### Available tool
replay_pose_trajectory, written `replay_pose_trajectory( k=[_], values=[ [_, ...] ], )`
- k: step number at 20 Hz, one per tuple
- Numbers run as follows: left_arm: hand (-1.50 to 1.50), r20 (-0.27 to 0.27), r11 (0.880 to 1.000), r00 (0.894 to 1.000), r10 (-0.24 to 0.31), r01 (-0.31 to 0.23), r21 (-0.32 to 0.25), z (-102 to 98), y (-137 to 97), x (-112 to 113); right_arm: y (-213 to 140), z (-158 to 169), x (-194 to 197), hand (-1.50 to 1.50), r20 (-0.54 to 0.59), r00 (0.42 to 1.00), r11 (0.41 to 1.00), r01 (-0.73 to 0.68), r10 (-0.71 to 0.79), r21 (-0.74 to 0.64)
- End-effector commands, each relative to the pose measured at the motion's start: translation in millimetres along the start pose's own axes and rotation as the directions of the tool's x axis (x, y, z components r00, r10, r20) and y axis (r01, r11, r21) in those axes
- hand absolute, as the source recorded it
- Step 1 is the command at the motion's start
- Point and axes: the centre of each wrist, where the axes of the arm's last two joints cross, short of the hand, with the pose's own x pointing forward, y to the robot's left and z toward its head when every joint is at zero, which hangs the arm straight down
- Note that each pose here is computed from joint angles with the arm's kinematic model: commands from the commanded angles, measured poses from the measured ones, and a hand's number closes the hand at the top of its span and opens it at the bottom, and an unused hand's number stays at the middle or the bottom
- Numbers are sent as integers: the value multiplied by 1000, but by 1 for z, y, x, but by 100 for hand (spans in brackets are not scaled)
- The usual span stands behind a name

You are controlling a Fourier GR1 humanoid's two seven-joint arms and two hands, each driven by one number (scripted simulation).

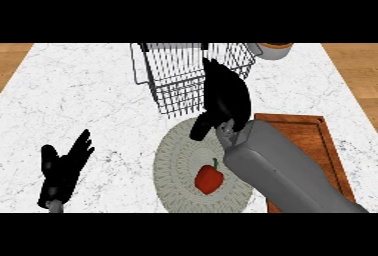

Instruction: Pick the bell pepper from the placemat and place it in the basket

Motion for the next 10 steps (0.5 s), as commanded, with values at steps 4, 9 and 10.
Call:
replay_pose_trajectory(
  k=[4,9,10],
  values=[
    [0,-160,1000,987,6,-3,20,14,7,-35,-35,15,20,-150,-137,973,970,-159,185,184],
    [0,-156,1000,988,9,-5,23,14,3,-30,-46,31,33,-150,-119,972,961,-177,205,212],
    [0,-163,1000,987,10,-8,12,19,8,-30,-48,29,25,-150,-132,971,959,-165,198,229]
  ],
)
